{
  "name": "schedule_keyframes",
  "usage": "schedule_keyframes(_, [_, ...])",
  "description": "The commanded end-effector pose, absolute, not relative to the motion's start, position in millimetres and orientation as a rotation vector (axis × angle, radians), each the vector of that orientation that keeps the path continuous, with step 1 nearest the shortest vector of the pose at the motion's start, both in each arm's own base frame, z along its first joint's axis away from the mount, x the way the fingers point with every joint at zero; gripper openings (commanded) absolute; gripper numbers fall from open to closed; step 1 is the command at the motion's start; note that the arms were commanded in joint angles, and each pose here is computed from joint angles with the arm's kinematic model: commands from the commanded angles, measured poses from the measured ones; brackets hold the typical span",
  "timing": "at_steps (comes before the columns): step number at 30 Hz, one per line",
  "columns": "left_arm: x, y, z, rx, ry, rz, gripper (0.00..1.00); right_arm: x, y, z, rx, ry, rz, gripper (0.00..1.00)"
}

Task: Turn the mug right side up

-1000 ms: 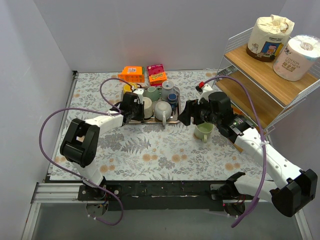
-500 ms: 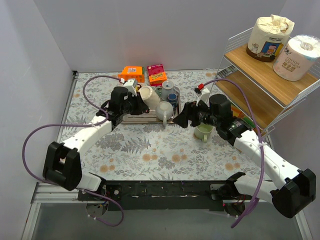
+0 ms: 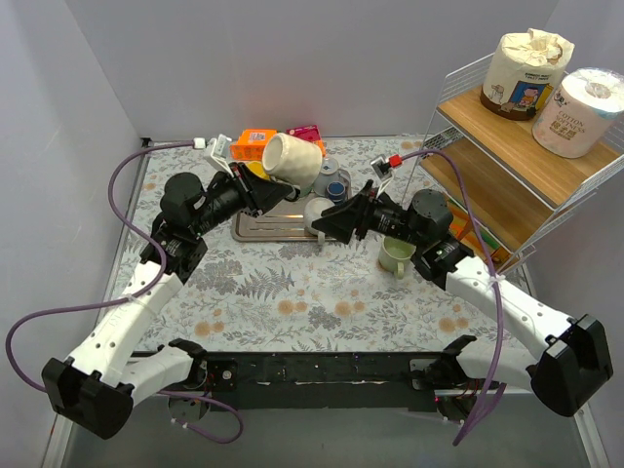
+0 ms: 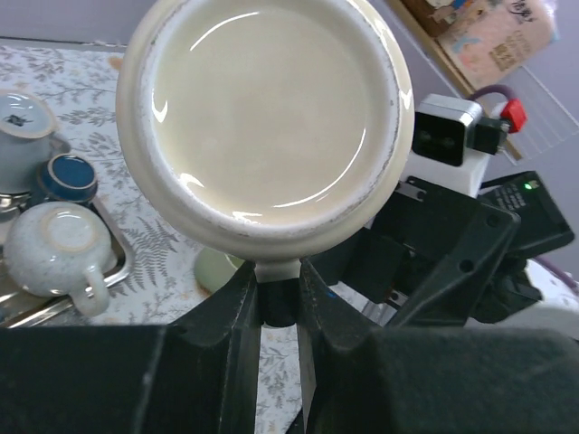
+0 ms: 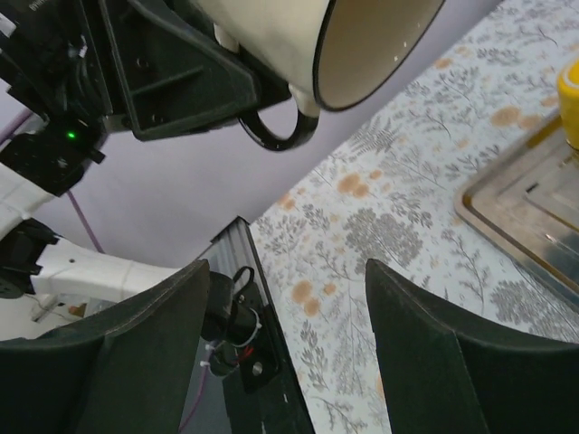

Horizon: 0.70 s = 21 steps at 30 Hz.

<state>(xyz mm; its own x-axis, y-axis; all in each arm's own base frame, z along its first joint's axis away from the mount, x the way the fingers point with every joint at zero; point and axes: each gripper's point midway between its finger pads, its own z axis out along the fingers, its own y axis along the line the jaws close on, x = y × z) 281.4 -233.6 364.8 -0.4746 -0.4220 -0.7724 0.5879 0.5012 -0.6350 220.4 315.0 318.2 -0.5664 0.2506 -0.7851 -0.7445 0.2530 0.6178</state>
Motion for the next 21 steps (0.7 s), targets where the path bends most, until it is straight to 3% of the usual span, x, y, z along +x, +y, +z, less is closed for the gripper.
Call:
schedule_keyframes(1, [246.5,-235.5,440.0,0.239,1.467,-1.332,0.00,211.4,327.6,382.9,-0.506,1.409,1.585,0.76])
schedule_keyframes(8, [221.0,-232.4,471.2,0.253,1.357,-1.435,0.00,205.2,343.3,414.8,-0.484,1.294,1.713,0.71])
schedule_keyframes(21, [217.9,-228.8,474.0,0.237,1.314,-1.440,0.00,208.4,345.1,439.2,-0.405,1.197,1.807,0.68])
